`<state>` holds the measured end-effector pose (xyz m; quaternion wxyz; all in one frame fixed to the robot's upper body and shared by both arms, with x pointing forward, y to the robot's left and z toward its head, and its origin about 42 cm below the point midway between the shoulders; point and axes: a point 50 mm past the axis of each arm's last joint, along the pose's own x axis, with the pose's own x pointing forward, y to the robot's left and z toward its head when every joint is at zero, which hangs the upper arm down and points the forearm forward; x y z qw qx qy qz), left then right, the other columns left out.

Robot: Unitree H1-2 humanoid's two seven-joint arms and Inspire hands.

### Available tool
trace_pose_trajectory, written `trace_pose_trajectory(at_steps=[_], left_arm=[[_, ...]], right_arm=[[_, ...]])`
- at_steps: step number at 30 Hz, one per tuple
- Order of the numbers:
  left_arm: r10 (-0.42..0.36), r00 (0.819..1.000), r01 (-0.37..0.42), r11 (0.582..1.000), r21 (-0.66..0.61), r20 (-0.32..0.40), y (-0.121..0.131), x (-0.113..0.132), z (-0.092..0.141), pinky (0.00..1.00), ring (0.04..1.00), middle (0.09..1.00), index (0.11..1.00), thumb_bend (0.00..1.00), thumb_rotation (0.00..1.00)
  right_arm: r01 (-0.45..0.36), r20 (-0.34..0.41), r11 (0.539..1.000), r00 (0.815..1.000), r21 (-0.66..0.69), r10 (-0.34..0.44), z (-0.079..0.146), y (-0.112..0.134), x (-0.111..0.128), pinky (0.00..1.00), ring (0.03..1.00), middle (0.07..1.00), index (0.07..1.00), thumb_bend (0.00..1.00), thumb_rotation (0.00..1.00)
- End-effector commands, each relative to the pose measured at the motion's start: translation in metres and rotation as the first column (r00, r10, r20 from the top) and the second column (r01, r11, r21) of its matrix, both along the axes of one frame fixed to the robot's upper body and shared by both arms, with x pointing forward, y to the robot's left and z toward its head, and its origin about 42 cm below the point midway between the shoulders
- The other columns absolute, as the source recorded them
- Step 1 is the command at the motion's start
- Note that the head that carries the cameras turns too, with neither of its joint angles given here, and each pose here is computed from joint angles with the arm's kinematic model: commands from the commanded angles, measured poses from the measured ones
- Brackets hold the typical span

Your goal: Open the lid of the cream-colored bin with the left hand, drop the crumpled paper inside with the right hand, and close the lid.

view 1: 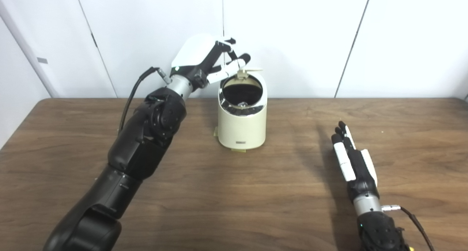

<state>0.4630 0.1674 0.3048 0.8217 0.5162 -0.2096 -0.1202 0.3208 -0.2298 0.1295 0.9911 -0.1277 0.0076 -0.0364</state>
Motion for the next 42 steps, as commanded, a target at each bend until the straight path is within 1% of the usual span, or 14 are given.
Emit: trace_pose_trajectory(at_steps=[1,4,9,14,17,21,26,29,32,34,35,36,38,42], left_arm=[[-0.021,0.996,0.020,1.000,0.012,0.081,0.000,-0.002,0.024,0.77,0.901,0.880,0.572,0.48,1.00],[-0.031,0.997,0.030,0.999,0.013,0.071,0.001,-0.006,0.018,0.79,0.913,0.885,0.574,0.49,1.00],[-0.045,0.998,0.044,0.999,0.027,0.041,0.002,-0.013,0.004,0.82,0.928,0.885,0.573,0.49,1.00],[-0.056,0.998,0.054,0.997,0.060,0.030,0.001,-0.019,-0.012,0.83,0.924,0.882,0.570,0.47,1.00],[-0.058,0.998,0.056,0.995,0.079,0.022,0.001,-0.021,-0.019,0.83,0.931,0.888,0.612,0.47,1.00],[-0.061,0.998,0.059,0.994,0.094,0.015,0.001,-0.024,-0.027,0.85,0.942,0.892,0.618,0.48,1.00],[-0.072,0.997,0.066,0.986,0.155,0.036,0.002,-0.029,-0.033,0.86,0.946,0.894,0.619,0.46,1.00],[-0.080,0.996,0.070,0.980,0.189,0.047,0.003,-0.031,-0.038,0.85,0.942,0.893,0.637,0.45,1.00],[-0.103,0.992,0.079,0.958,0.277,0.072,0.003,-0.031,-0.043,0.84,0.942,0.901,0.649,0.45,1.00],[-0.117,0.989,0.079,0.939,0.334,0.095,0.003,-0.031,-0.048,0.88,0.945,0.906,0.662,0.46,1.00],[-0.121,0.987,0.078,0.934,0.348,0.102,0.003,-0.031,-0.050,0.89,0.947,0.908,0.668,0.47,1.00],[-0.127,0.986,0.080,0.927,0.367,0.105,0.003,-0.031,-0.052,0.89,0.948,0.909,0.672,0.48,1.00],[-0.133,0.986,0.083,0.915,0.396,0.101,0.002,-0.031,-0.055,0.94,0.968,0.926,0.681,0.50,1.00],[-0.151,0.983,0.086,0.882,0.464,0.103,0.000,-0.031,-0.061,0.96,0.982,0.939,0.690,0.53,1.00]], right_arm=[[-0.032,0.010,0.999,0.999,-0.010,0.032,0.008,0.008,0.005,0.89,0.950,0.974,1.000,0.54,1.00],[-0.031,0.008,0.999,0.999,-0.020,0.031,0.009,0.008,0.004,0.89,0.948,0.970,1.000,0.55,1.00],[-0.018,0.014,1.000,1.000,0.002,0.018,0.011,0.007,0.006,0.90,0.946,0.968,0.999,0.53,1.00],[-0.012,0.016,1.000,1.000,0.004,0.012,0.012,0.006,0.007,0.91,0.947,0.966,1.000,0.52,1.00],[-0.013,0.016,1.000,1.000,-0.006,0.013,0.012,0.005,0.006,0.91,0.944,0.966,1.000,0.52,1.00],[-0.011,0.006,0.999,1.000,-0.049,0.011,0.012,0.005,0.004,0.91,0.942,0.963,1.000,0.54,1.00],[0.003,-0.017,0.996,1.000,-0.084,-0.004,0.012,0.005,0.002,0.94,0.948,0.954,0.988,0.53,1.00],[0.006,-0.026,0.996,1.000,-0.091,-0.009,0.010,0.005,0.003,0.95,0.952,0.954,0.986,0.54,1.00],[0.005,-0.029,0.994,1.000,-0.105,-0.008,0.010,0.007,0.002,0.95,0.946,0.948,0.983,0.55,1.00],[0.005,-0.032,0.993,0.999,-0.117,-0.008,0.010,0.009,0.002,0.98,0.958,0.949,0.984,0.54,1.00],[0.005,-0.032,0.993,0.999,-0.121,-0.009,0.011,0.009,0.001,0.98,0.956,0.947,0.983,0.54,1.00],[0.006,-0.031,0.993,0.999,-0.121,-0.010,0.011,0.009,0.001,0.98,0.955,0.946,0.982,0.54,1.00],[0.006,-0.026,0.993,1.000,-0.118,-0.009,0.012,0.009,0.002,0.97,0.953,0.948,0.983,0.54,1.00],[0.009,-0.015,0.995,1.000,-0.098,-0.011,0.014,0.008,0.001,0.94,0.951,0.949,0.985,0.55,1.00]])
